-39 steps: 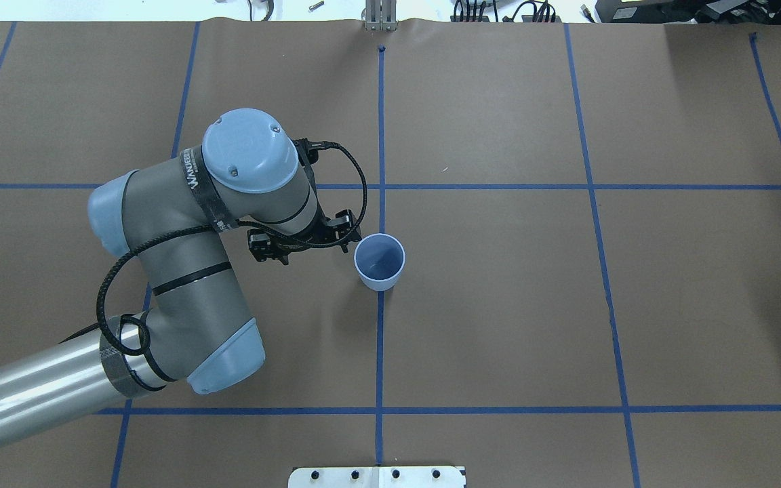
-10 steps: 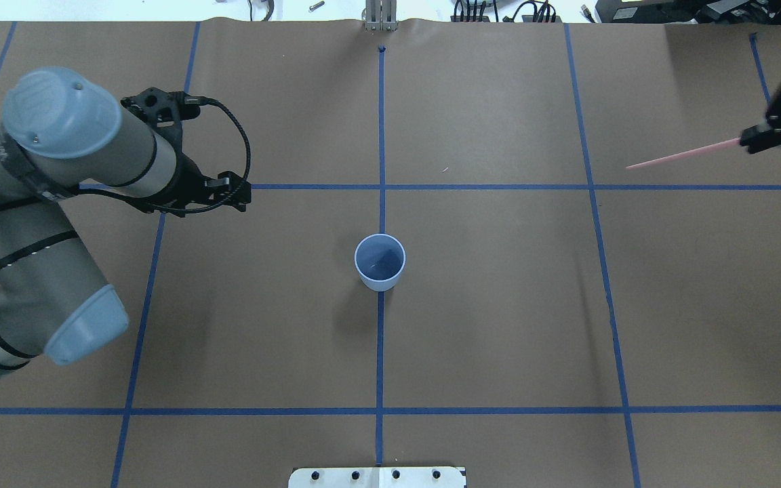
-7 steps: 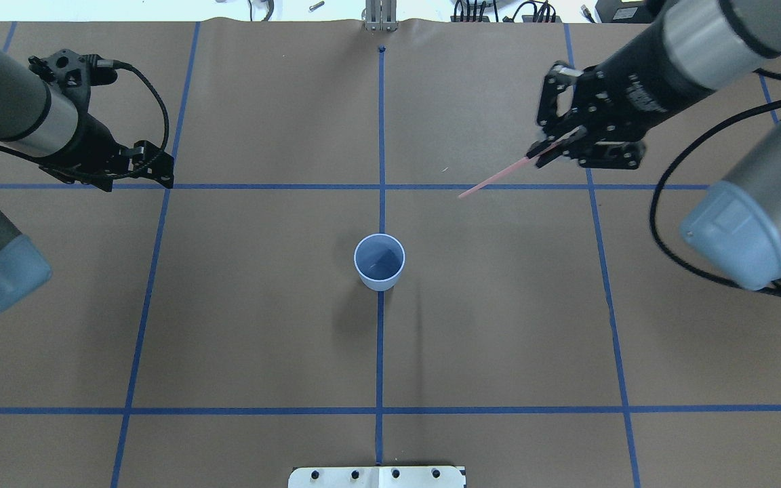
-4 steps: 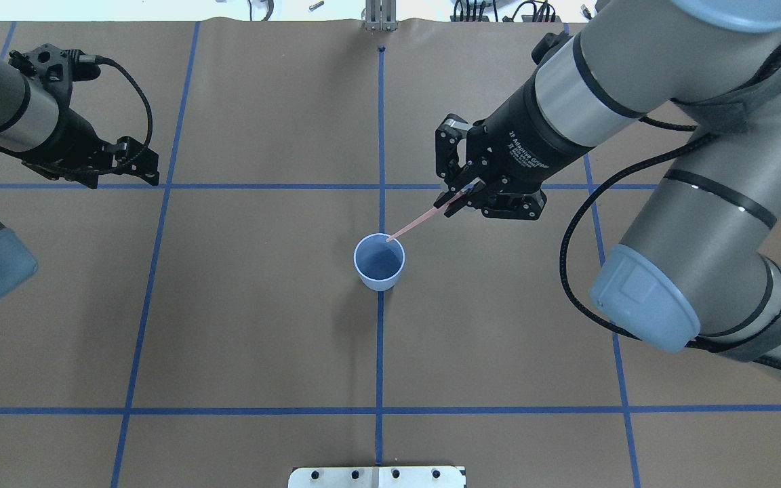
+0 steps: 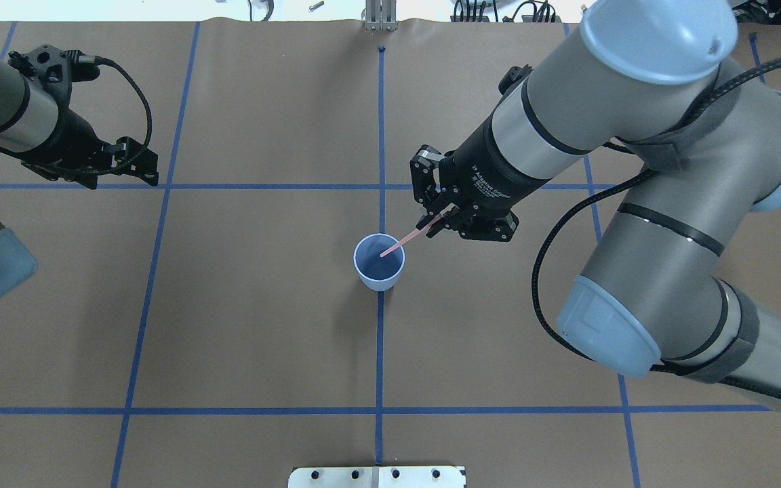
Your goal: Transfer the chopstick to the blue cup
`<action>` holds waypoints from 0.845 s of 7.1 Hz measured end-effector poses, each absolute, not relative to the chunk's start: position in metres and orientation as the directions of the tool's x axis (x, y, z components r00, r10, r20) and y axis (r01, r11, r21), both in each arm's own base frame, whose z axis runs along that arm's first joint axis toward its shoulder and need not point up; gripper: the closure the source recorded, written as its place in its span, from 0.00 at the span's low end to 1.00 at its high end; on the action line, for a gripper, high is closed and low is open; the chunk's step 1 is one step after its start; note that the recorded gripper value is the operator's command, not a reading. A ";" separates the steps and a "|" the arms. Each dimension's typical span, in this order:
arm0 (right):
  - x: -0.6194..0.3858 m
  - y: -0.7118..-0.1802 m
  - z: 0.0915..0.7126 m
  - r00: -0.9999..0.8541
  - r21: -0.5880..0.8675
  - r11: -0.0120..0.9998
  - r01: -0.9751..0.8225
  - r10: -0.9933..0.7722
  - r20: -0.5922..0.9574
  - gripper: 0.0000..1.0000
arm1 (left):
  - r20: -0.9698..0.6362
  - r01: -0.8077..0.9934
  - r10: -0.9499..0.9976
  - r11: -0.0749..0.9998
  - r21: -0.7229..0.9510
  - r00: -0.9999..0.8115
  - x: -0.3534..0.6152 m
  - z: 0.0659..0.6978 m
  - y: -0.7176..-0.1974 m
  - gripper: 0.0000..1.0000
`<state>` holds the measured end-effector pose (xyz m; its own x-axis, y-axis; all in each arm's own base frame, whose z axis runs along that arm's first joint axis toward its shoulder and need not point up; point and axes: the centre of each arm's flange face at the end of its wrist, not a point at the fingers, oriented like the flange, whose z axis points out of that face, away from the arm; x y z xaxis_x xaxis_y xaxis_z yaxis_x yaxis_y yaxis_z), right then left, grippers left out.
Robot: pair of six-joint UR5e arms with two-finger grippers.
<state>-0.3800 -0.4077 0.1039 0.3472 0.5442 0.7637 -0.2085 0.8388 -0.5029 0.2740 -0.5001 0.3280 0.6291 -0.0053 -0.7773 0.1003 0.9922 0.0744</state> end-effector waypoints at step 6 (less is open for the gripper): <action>-0.366 -0.430 0.122 0.349 -0.512 0.821 -0.252 0.571 0.743 0.00 | -0.778 0.102 -0.005 0.992 0.075 0.628 0.273 0.327 -0.500 0.02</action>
